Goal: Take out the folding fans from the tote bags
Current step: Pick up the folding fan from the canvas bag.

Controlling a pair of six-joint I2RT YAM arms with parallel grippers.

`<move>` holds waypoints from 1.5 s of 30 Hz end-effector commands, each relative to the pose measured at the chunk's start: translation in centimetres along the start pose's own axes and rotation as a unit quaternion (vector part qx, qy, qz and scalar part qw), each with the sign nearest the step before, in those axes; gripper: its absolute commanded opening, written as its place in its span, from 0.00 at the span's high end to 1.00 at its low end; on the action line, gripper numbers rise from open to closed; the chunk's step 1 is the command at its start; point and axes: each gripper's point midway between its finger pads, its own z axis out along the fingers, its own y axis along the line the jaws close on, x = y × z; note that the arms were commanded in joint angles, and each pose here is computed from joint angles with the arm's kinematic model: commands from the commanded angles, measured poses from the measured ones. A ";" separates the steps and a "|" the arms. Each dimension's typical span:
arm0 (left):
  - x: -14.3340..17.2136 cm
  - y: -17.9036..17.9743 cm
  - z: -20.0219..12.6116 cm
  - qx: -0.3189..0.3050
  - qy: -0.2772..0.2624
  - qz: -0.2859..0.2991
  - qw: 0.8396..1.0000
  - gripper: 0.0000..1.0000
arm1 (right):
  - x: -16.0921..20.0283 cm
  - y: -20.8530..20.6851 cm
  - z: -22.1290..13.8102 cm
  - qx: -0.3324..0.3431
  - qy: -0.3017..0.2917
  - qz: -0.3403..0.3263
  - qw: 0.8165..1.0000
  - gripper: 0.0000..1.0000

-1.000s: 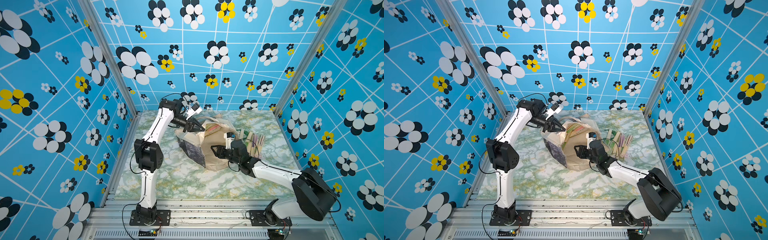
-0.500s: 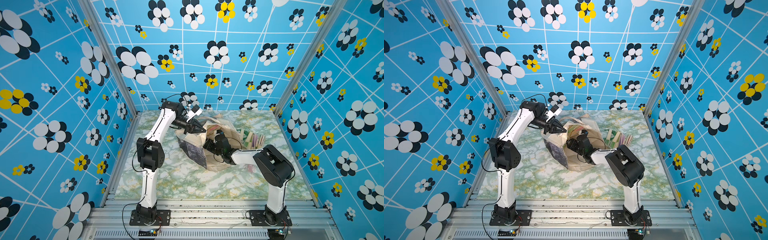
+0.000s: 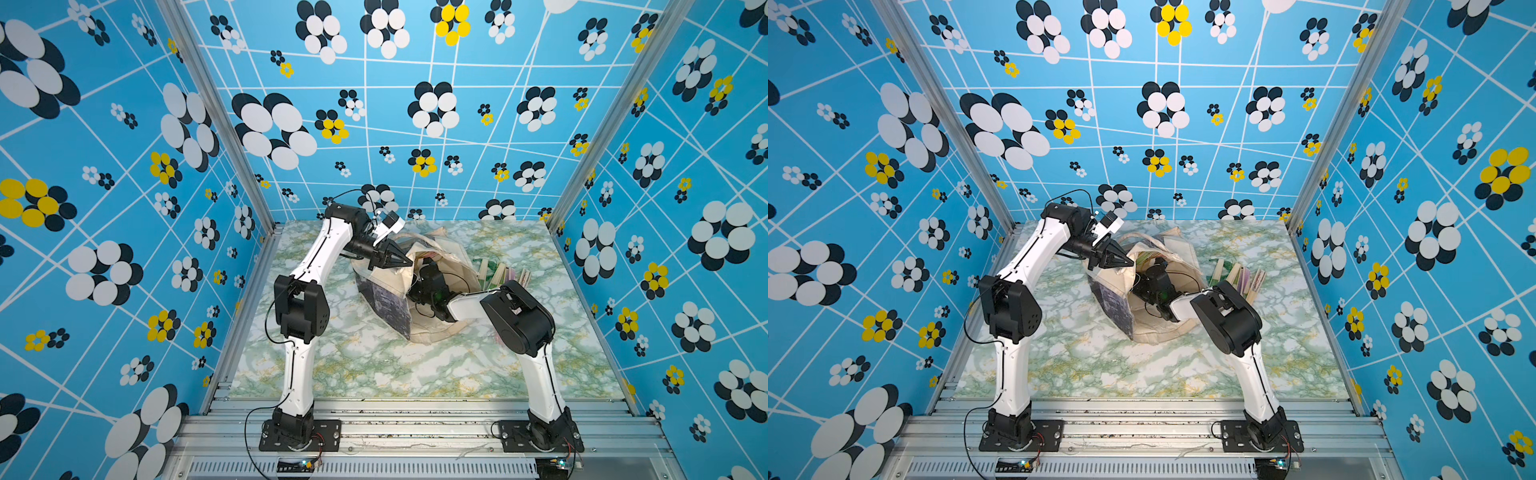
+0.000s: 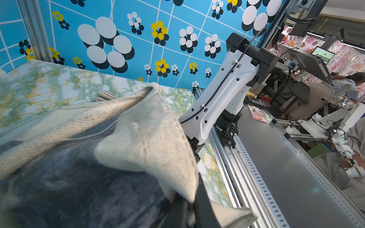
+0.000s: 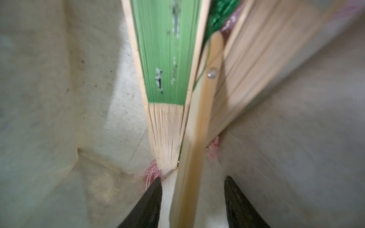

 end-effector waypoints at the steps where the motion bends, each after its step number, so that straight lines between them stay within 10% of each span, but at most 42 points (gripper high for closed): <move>1: -1.1 -2.4 0.6 0.025 -0.014 -0.075 0.997 1.00 | 0.3 0.2 0.9 -0.014 0.010 0.008 1.000 0.50; 15: -0.8 -2.0 0.2 0.019 -0.015 -0.089 0.996 1.00 | -0.1 -0.7 -1.0 0.006 -0.009 -0.050 0.999 0.89; 32: -0.6 -1.4 -1.2 0.005 -0.032 -0.092 0.995 1.00 | 0.3 3.9 -11.9 -0.062 -0.041 -0.208 0.975 0.92; 45: -0.5 -1.6 -1.1 0.008 -0.038 -0.096 0.995 1.00 | 0.1 1.7 -16.1 0.031 -0.038 -0.287 0.957 0.94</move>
